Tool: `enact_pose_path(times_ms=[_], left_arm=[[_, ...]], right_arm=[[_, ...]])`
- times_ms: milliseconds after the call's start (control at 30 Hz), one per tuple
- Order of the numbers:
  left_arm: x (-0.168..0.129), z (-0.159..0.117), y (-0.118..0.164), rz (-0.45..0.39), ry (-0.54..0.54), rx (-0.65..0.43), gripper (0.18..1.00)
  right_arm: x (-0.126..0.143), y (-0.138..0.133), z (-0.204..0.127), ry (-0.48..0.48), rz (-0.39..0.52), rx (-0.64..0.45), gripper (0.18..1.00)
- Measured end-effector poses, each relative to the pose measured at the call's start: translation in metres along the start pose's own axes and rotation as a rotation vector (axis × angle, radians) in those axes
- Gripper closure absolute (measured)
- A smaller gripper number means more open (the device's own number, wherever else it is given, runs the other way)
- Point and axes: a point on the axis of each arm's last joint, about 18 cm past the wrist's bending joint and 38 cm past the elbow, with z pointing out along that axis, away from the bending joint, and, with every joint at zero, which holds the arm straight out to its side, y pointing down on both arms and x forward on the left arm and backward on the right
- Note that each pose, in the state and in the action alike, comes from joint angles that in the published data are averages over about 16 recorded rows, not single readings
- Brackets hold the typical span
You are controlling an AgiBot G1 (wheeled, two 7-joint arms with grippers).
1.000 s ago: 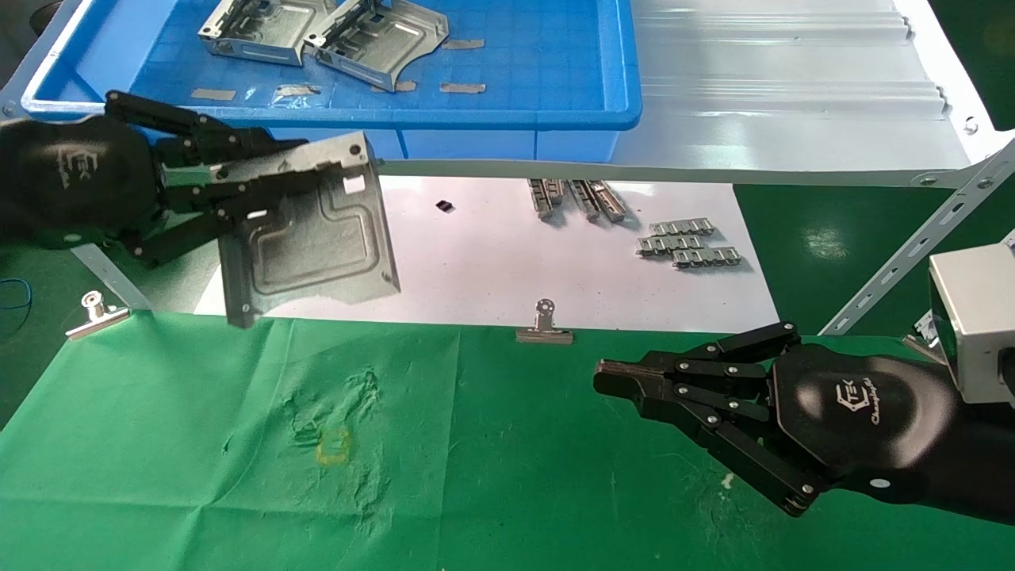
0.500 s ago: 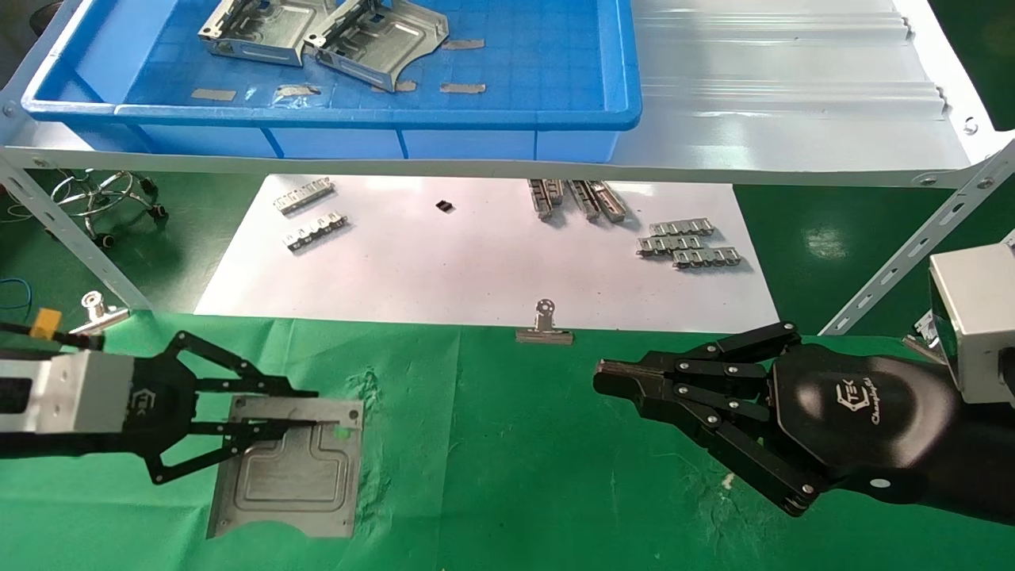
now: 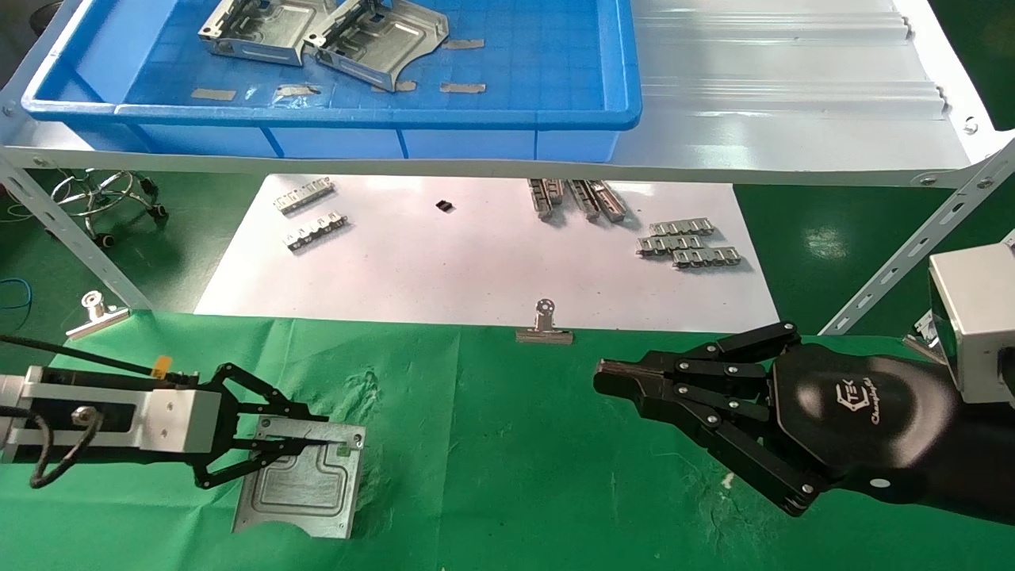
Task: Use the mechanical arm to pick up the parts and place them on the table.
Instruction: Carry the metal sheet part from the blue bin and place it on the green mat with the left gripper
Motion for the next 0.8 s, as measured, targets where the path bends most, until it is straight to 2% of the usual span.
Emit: enact_pose_path(times_ms=[367,800], left_arm=[[-0.003,0.021,0.01,0.035,-0.032,-0.018,0.912],[-0.009,0.026,0.011,0.06,-0.052,-0.021,0.896]], right_arm=[[0.0,0.0,0.0,0.0,0.0,0.0,0.987],[0.0,0.0,0.0,0.0,0.0,0.0,0.987]])
